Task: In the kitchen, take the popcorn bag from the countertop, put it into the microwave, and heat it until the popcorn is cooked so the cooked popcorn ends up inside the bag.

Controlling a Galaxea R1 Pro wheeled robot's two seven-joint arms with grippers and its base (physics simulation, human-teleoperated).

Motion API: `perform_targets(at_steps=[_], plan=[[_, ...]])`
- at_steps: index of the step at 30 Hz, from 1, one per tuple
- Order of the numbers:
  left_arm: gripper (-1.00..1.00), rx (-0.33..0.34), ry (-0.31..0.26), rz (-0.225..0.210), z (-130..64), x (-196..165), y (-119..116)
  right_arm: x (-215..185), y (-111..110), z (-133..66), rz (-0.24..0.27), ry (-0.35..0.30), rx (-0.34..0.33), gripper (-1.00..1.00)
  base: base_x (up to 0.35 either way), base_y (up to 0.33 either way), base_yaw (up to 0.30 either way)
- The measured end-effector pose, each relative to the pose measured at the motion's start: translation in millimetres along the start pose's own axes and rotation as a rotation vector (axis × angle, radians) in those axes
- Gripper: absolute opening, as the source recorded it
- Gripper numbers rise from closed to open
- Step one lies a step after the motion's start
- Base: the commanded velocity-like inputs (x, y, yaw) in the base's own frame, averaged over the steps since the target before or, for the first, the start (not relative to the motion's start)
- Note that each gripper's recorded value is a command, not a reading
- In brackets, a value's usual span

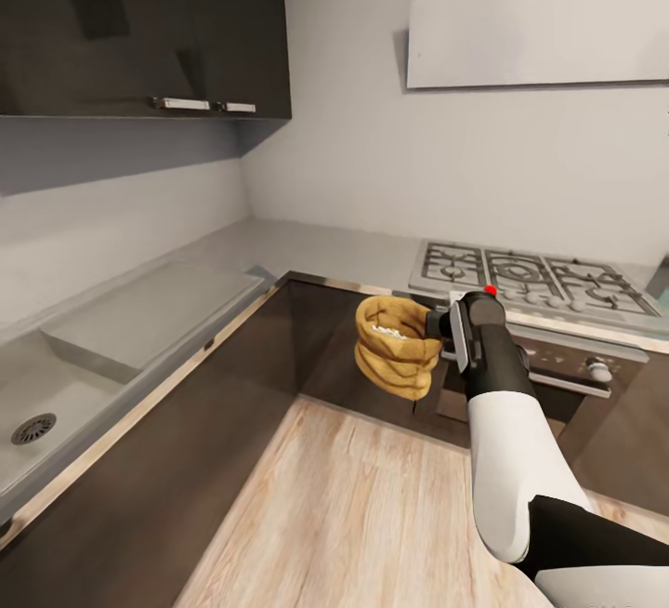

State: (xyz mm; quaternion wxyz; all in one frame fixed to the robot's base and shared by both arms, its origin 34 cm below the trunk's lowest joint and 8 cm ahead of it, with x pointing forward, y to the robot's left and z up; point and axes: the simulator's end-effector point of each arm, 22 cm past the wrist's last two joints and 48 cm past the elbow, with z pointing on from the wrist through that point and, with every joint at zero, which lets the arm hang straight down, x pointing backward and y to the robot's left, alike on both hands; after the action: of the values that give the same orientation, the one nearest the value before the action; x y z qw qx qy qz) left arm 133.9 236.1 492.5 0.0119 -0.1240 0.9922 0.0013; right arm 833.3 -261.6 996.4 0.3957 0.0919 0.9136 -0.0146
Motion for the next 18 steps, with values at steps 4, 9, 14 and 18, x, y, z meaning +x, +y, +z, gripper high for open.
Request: perform_targets(at_steps=[4, 9, 14, 18], plan=[[1.0, 0.002, -0.006, 0.0, 0.1, -2.3, -0.6, -2.6, -0.5, -3.4, 0.004, -0.006, -0.001, -1.0, 0.0, 0.0, 0.0], [1.0, 0.003, -0.01, 0.0, 0.1, -3.8, -1.0, -4.8, -0.9, -5.6, 0.004, -0.013, 0.0, -1.0, 0.0, 0.0, 0.0], [1.0, 0.003, -0.01, 0.0, 0.1, -3.8, -1.2, -5.1, -1.1, -5.5, 0.004, -0.014, 0.001, -1.0, 0.0, 0.0, 0.0], [1.0, 0.003, -0.01, 0.0, 0.1, -3.8, -1.2, -4.8, -1.0, -5.4, 0.003, -0.013, 0.001, -1.0, 0.0, 0.0, 0.0]])
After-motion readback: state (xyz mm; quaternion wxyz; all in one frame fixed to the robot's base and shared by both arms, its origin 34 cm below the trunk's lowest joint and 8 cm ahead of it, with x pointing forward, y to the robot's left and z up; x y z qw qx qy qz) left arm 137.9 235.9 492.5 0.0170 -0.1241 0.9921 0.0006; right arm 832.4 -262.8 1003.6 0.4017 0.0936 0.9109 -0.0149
